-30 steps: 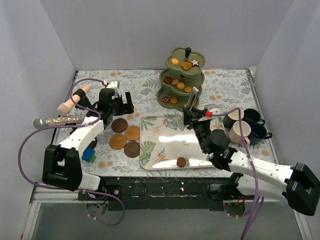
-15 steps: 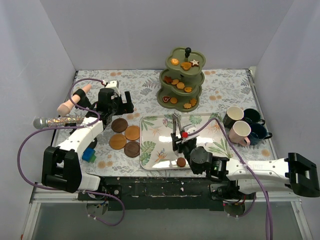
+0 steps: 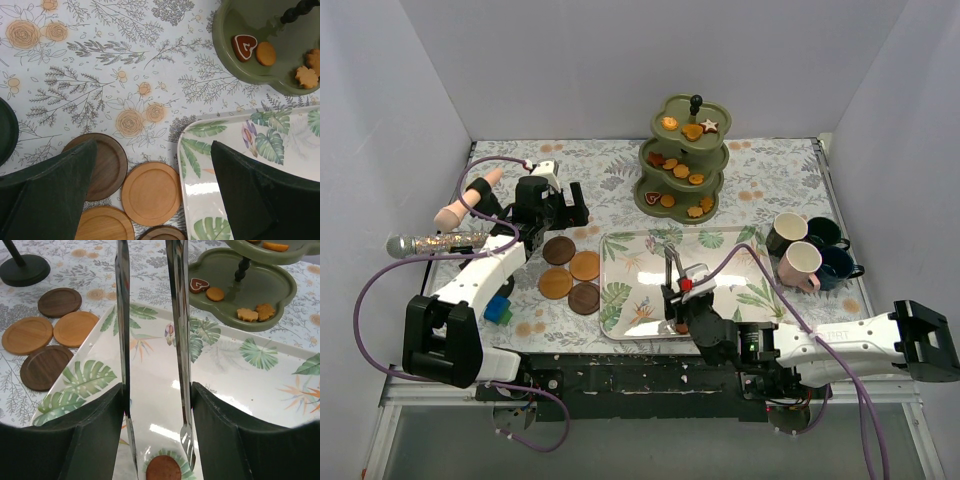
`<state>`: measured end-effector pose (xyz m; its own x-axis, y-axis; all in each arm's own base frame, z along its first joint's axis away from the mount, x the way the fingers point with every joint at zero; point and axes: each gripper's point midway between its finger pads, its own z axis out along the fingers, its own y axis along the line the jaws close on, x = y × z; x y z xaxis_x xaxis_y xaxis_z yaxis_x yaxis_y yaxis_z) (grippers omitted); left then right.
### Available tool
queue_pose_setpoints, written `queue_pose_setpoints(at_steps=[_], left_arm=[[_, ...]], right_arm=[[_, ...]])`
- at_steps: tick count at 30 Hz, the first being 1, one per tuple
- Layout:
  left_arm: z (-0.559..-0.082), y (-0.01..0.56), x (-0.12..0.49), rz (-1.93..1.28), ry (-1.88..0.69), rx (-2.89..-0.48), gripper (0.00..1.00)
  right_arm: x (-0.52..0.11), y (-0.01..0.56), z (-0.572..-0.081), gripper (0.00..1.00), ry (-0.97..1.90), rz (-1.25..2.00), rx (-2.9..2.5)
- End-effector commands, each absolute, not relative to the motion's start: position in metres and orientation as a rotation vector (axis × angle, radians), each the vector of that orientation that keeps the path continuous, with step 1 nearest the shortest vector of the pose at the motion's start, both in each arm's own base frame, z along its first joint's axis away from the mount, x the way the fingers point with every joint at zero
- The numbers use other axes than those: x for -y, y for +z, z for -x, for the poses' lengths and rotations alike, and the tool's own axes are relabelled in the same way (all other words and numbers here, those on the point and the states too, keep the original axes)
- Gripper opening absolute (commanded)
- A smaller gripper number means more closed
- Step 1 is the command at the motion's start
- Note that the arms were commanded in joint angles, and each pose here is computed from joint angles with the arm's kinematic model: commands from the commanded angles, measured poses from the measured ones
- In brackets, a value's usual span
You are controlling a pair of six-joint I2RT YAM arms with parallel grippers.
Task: Serve the afternoon tea
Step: Pick up the desert from the tray.
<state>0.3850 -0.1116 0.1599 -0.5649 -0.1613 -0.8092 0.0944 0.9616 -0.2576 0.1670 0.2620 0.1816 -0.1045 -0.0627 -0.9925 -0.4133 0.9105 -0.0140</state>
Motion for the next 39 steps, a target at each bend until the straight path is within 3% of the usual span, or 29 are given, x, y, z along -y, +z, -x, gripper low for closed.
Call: queue_pose_setpoints(at_steps=[1, 39], left_arm=[[-0.384, 0.179, 0.114, 0.041, -0.366, -2.093, 0.98], [-0.384, 0.176, 0.117, 0.039, -0.385, -2.102, 0.98]], right_arm=[[-0.264, 0.202, -0.163, 0.62, 0.346, 0.239, -1.667], [-0.237, 0.168, -0.141, 0.55, 0.17, 0.202, -1.805]])
